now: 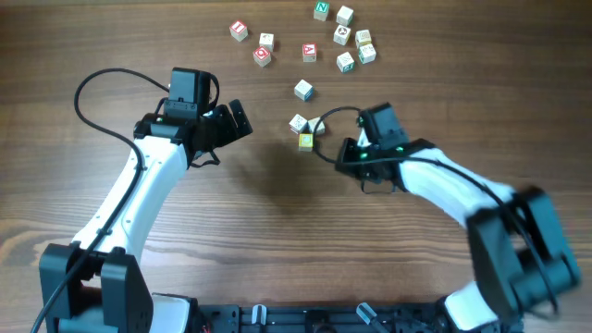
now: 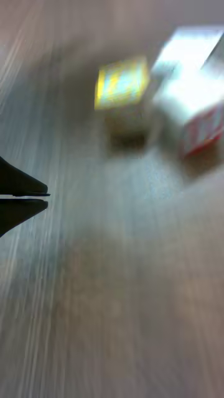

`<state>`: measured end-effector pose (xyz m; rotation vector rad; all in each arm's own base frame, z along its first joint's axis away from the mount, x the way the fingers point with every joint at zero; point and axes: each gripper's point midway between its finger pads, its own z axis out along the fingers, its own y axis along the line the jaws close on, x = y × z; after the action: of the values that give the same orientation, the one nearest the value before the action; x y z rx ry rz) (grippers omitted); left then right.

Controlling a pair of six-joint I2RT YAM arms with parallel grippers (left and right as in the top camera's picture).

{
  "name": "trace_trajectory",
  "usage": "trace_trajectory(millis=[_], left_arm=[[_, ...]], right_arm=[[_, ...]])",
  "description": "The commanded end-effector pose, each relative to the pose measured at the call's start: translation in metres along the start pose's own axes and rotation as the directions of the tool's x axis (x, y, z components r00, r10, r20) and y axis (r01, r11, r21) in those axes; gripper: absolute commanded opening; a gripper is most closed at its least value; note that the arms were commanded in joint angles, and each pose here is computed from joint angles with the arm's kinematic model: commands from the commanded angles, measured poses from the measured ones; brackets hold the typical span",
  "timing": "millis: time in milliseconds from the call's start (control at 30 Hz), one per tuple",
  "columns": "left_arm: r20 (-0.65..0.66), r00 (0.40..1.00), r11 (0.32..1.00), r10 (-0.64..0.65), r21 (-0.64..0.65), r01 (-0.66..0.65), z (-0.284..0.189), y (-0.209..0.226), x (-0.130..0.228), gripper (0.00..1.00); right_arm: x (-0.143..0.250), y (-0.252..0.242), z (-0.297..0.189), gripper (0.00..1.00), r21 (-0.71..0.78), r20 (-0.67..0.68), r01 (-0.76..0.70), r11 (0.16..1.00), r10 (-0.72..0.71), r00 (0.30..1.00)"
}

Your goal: Form a circle

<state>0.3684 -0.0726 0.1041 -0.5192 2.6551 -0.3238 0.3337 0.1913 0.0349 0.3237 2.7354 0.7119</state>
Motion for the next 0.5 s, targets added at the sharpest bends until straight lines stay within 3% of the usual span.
trace_trajectory(millis=[0, 100, 233, 467], left_arm=[[0.006, 1.000, 1.000, 0.017, -0.010, -0.017, 0.000, 0.002, -0.001, 1.00], [0.006, 1.000, 1.000, 0.017, -0.010, -0.017, 0.000, 0.002, -0.001, 1.00], [0.006, 1.000, 1.000, 0.017, -0.010, -0.017, 0.000, 0.002, -0.001, 1.00], [0.006, 1.000, 1.000, 0.017, -0.010, -0.017, 0.000, 0.002, -0.001, 1.00]], right_arm=[[-0.047, 0.024, -0.042, 0.05, -0.014, 0.246, 0.076, 0.997, -0.070, 0.967], [-0.061, 0.058, -0.046, 0.05, -0.139, 0.305, 0.186, 0.973, -0.136, 0.942], [-0.076, 0.077, -0.034, 0.05, -0.209, 0.346, 0.202, 0.957, -0.121, 0.930], [-0.108, 0.129, 0.016, 0.05, -0.217, 0.201, 0.235, 0.947, -0.192, 0.961]])
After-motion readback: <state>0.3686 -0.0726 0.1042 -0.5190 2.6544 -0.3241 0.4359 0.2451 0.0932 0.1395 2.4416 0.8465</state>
